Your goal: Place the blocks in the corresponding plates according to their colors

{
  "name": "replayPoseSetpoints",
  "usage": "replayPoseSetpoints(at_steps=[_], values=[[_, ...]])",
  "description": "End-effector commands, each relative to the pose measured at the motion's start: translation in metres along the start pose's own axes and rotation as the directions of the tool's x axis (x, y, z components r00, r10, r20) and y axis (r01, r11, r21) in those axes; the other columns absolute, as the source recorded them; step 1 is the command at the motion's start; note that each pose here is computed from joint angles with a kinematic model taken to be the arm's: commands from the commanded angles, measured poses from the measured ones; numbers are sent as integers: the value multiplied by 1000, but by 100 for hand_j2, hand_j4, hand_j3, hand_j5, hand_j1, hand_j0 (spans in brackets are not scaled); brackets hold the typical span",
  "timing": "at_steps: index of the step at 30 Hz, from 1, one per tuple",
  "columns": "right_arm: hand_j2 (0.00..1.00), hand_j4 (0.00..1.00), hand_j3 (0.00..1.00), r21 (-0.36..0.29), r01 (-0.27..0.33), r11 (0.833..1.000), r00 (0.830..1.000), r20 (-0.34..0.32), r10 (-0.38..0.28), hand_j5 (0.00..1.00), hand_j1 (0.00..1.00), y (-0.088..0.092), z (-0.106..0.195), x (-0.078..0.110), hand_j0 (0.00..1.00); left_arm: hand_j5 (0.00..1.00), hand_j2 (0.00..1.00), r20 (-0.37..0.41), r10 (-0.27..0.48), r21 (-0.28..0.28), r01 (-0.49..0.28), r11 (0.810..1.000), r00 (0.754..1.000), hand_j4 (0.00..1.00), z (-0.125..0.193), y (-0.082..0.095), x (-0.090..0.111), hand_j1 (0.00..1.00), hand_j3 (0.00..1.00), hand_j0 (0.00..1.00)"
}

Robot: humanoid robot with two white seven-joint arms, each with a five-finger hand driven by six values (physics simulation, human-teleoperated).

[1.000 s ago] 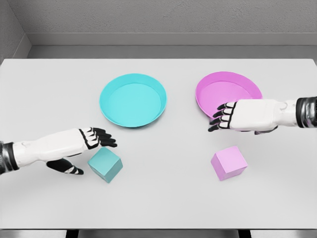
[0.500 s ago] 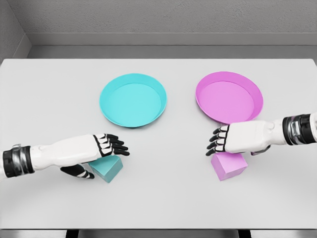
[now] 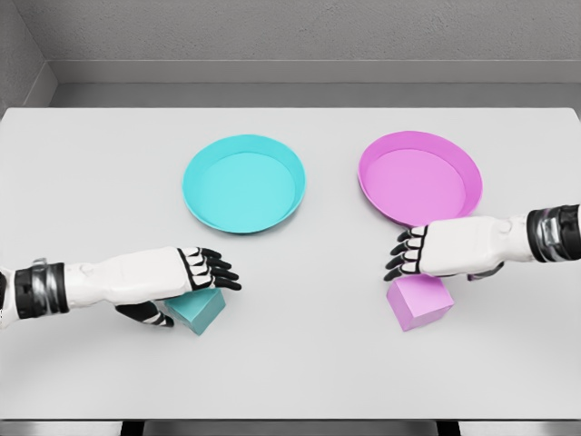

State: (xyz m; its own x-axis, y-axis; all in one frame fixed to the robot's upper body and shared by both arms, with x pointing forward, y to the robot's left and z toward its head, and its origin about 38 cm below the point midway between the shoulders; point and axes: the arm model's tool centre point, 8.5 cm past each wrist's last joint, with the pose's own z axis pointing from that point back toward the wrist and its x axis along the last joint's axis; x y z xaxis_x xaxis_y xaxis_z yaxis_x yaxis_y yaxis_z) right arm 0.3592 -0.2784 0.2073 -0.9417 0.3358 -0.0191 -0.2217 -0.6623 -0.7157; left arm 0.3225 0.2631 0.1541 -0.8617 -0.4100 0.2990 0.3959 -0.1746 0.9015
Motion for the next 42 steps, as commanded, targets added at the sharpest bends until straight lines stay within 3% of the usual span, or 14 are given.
replayPoseSetpoints(at_steps=[1, 9, 11, 14, 19, 20, 23, 30, 35, 38, 40, 42], values=[[100, 100, 100, 1, 7, 1000, 1000, 4, -7, 100, 100, 1, 0, 1, 100, 99, 99, -24, -3, -2, 3, 1000, 1000, 99, -6, -2, -2, 99, 99, 99], [100, 100, 100, -12, 22, 1000, 999, 25, -21, 100, 100, -1, -2, 3, 100, 99, 99, -45, -10, -35, 9, 999, 999, 99, -3, -10, -8, 99, 99, 99], [100, 100, 100, -44, 26, 999, 999, 19, -26, 100, 100, -12, 6, -1, 100, 99, 99, -48, -8, -36, 6, 999, 999, 99, -3, -11, -8, 99, 99, 99], [100, 100, 100, -52, 29, 998, 999, 20, -28, 100, 100, -15, 7, -2, 100, 98, 98, -44, -11, -37, 9, 999, 999, 98, -2, -10, -8, 98, 98, 98], [100, 100, 100, -57, 49, 997, 998, 49, -46, 100, 100, -14, 3, 3, 100, 82, 82, -40, -22, -43, 20, 999, 999, 82, -2, -11, -7, 82, 82, 82], [99, 99, 99, -53, 55, 997, 997, 61, -51, 99, 99, -12, -1, 5, 99, 72, 72, -40, -26, -45, 24, 999, 999, 72, -2, -11, -7, 72, 72, 72], [99, 99, 99, -27, 68, 997, 994, 83, -66, 99, 99, -3, -7, 10, 99, 61, 61, -14, -32, -45, 31, 998, 999, 61, -2, -11, -5, 61, 61, 61], [100, 100, 100, 3, 87, 996, 993, 77, -87, 100, 100, 10, -3, 12, 100, 52, 52, -18, -62, -51, 61, 997, 998, 52, -2, -6, -6, 52, 52, 52], [100, 100, 100, 11, 101, 995, 988, 117, -101, 100, 100, 15, -17, 21, 100, 49, 49, -20, -89, -37, 88, 995, 996, 49, -3, 6, -9, 49, 49, 49], [88, 88, 88, -8, 98, 995, 986, 137, -96, 88, 88, 9, -25, 23, 88, 47, 47, -24, -110, -26, 110, 994, 994, 47, -2, 16, -11, 47, 47, 47], [73, 73, 73, -42, 144, 989, 977, 167, -135, 73, 73, 4, -25, 24, 73, 46, 46, -26, -129, -13, 129, 992, 991, 46, -3, 26, -13, 46, 46, 46], [71, 71, 71, -40, 150, 988, 976, 165, -141, 71, 71, 6, -25, 24, 71, 45, 45, -36, -142, -7, 141, 990, 989, 45, -3, 33, -17, 45, 45, 45]])
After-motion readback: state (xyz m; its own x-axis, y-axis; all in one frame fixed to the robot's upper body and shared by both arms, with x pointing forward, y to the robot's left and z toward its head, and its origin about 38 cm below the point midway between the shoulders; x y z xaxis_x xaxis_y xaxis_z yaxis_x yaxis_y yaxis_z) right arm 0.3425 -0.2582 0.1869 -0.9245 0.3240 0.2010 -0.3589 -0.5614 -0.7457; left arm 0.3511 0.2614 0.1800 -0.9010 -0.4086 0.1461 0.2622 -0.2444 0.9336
